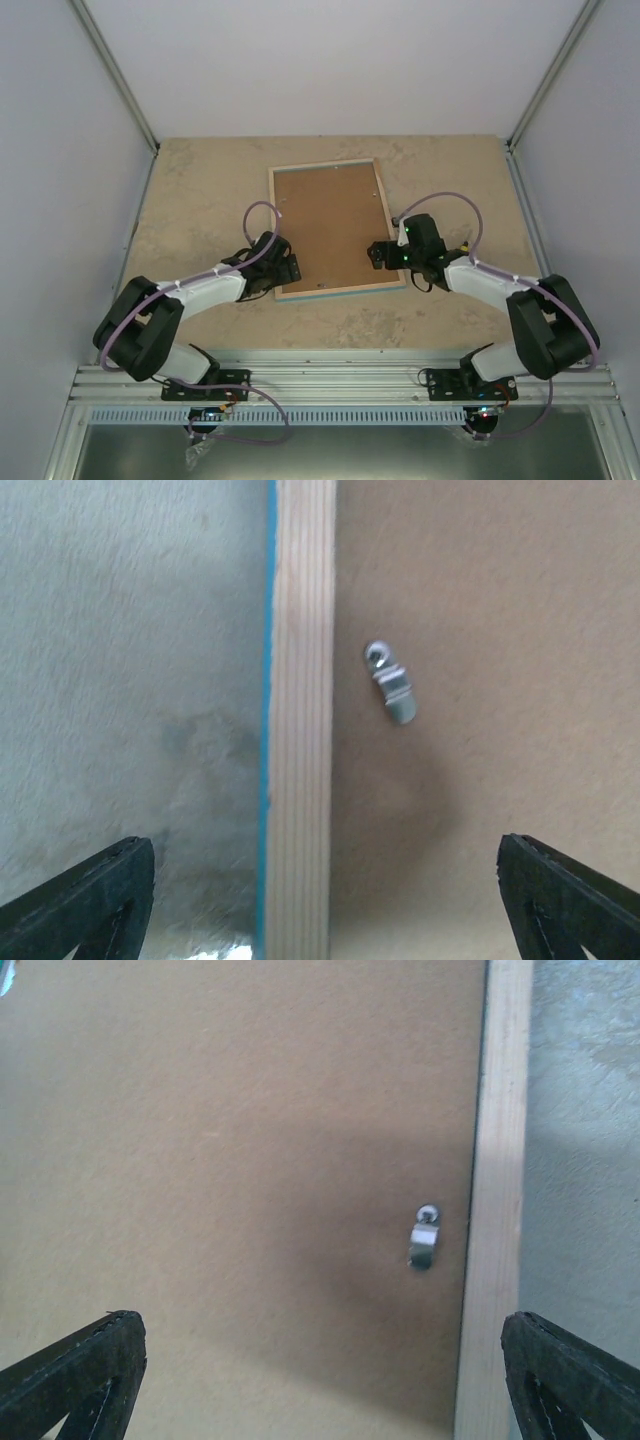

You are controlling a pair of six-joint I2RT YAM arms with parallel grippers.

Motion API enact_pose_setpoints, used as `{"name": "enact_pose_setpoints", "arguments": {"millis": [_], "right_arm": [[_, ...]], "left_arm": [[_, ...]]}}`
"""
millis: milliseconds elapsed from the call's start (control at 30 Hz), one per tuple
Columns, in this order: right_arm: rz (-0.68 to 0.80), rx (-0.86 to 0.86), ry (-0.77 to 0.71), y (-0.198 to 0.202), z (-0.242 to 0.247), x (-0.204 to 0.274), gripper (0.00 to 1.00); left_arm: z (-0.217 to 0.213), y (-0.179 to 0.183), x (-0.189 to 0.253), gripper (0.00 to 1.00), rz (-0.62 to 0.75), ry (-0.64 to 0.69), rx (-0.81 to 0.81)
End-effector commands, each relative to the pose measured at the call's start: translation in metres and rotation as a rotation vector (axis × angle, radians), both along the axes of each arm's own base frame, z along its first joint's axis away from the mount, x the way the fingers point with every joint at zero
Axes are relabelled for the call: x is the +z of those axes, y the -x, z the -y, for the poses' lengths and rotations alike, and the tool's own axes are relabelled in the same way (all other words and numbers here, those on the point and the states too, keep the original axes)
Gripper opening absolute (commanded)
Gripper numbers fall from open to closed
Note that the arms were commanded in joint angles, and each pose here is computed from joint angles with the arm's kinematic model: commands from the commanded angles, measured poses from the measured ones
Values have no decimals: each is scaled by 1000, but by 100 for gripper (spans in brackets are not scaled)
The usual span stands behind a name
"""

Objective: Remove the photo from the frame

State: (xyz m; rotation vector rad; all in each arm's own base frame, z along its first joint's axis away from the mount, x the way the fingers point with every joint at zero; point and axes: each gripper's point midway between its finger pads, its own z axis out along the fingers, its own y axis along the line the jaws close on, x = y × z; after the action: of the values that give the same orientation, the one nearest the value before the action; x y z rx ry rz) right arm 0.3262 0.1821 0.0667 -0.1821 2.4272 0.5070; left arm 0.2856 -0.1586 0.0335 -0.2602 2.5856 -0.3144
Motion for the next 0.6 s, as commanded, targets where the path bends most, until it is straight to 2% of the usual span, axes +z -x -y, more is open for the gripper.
{"name": "enact_pose_setpoints", "arguments": {"millis": [0, 267, 567], "right_arm": [[26, 42, 56, 19, -3, 4, 98], [97, 161, 88, 40, -29, 20, 98], [155, 277, 131, 58, -53, 26, 98]], "left_arm": [[-12, 12, -5, 94, -14, -61, 37], [-8, 16, -11, 80, -28, -72, 19], [-2, 13, -17, 55, -38, -72, 2]]}}
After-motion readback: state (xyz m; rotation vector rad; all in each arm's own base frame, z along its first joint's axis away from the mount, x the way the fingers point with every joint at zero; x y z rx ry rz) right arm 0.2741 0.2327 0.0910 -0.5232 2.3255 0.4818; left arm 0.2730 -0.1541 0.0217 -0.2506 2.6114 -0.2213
